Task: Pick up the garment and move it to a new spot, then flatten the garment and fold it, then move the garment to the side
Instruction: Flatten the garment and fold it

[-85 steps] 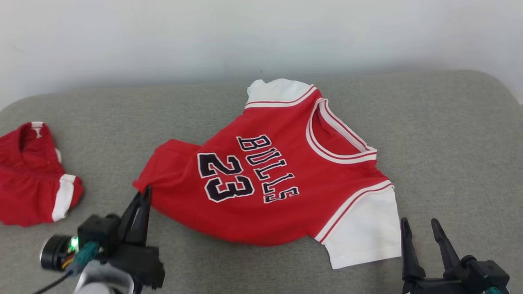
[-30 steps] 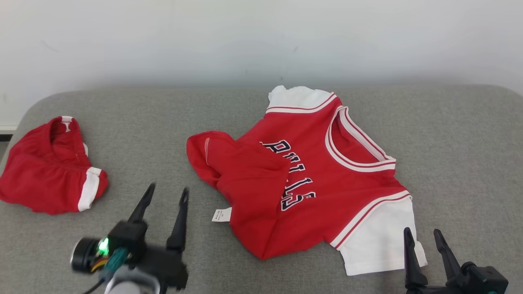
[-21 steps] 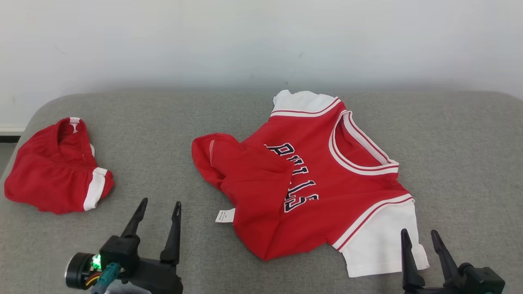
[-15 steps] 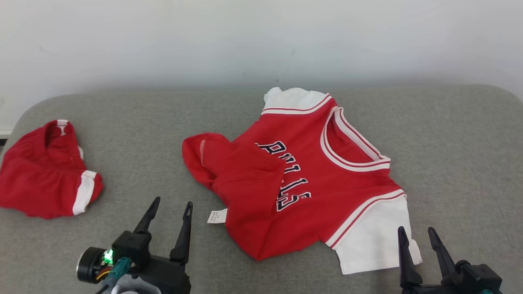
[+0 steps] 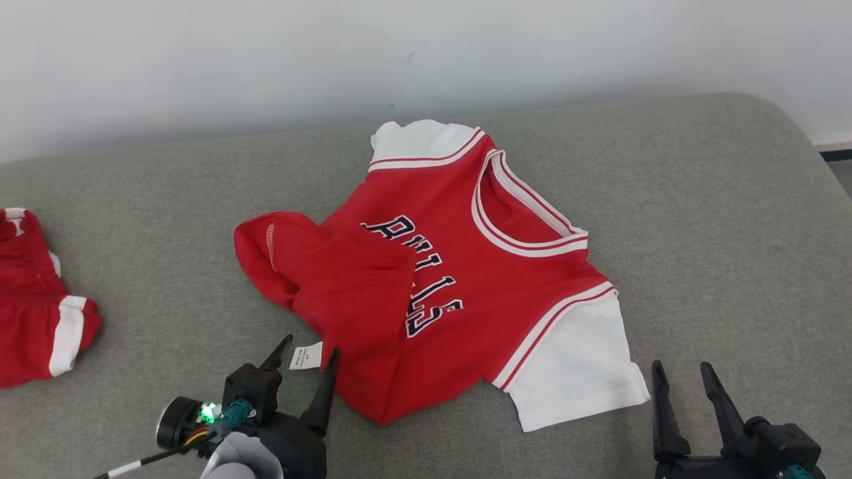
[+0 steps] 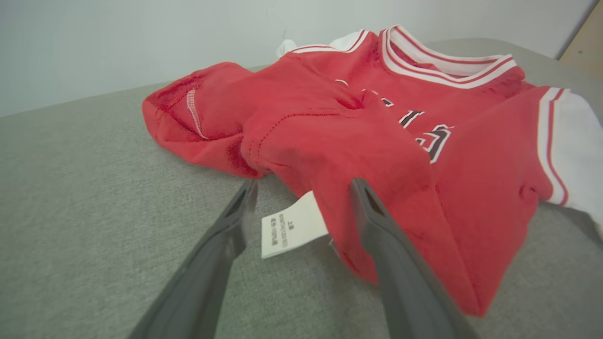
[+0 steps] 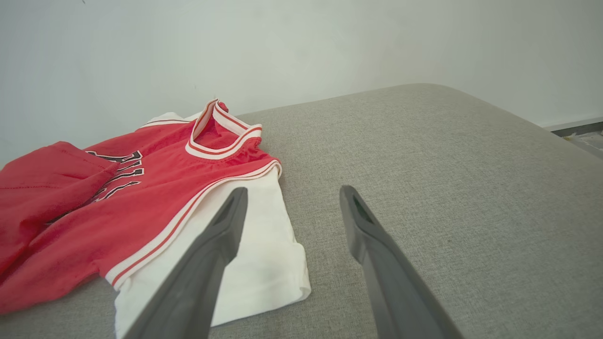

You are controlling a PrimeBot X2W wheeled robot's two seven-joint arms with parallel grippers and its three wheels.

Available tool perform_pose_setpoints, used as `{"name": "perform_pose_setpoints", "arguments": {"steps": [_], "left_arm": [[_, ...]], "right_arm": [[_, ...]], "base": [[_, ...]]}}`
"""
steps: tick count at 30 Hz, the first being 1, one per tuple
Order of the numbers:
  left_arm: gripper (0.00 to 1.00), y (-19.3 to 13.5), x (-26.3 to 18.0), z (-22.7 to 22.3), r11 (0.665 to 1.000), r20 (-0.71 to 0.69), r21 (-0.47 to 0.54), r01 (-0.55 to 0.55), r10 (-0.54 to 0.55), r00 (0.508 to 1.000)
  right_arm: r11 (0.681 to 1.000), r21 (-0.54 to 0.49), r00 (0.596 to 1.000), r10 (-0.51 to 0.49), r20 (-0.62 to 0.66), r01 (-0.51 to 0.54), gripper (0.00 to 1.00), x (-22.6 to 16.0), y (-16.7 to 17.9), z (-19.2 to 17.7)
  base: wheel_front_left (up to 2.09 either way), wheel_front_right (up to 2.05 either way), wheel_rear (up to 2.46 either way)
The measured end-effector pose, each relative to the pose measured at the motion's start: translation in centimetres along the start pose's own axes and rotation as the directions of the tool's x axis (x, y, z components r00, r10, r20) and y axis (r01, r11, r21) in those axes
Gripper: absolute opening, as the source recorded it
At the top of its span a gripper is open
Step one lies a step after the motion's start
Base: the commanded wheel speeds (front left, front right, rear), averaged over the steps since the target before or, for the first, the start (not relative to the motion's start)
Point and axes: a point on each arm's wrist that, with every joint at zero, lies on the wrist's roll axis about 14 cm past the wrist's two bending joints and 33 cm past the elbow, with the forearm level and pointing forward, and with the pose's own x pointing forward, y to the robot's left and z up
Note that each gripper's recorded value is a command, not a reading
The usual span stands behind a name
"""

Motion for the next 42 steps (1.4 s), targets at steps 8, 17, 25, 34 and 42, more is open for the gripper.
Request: {"name": "perform_pose_setpoints", "arguments": {"steps": [8, 17, 25, 34, 42], "left_arm": [[1.0, -0.5, 0.5, -2.8, 1.0, -0.096, -0.023, 0.018, -0.02, 0.995], [0.0, -1.7, 0.8, -3.2, 0.997, -0.111, -0.057, 0.042, -0.049, 0.993], [0.0, -0.9, 0.5, -0.8, 0.998, -0.028, -0.054, 0.012, -0.013, 1.0], [0.0, 0.2, -4.4, 0.1, 0.987, 0.057, -0.116, -0.106, 0.113, 0.992], [0.0, -3.8, -8.0, -3.7, 0.966, -0.048, -0.233, -0.117, 0.109, 0.993]], "right_arm": [[1.0, 0.0, 1.0, -0.018, -0.007, 0.018, 1.0, -0.1, -0.5, -0.2], [1.0, 0.001, 1.0, -0.016, 0.002, 0.016, 1.0, 0.0, -0.5, 0.1], [1.0, 0.006, 1.0, -0.019, 0.006, 0.019, 1.0, -0.5, -0.6, 0.2], [0.999, 0.015, 0.999, 0.033, 0.009, -0.033, 1.0, -0.2, 1.0, 0.2], [0.997, 0.011, 0.997, 0.075, 0.017, -0.075, 1.0, 0.3, 2.4, 0.5]], "base": [[0.0, 0.0, 0.0], [0.0, 0.0, 0.0], [0.0, 0.0, 0.0], [0.0, 0.0, 0.0], [0.0, 0.0, 0.0]]}}
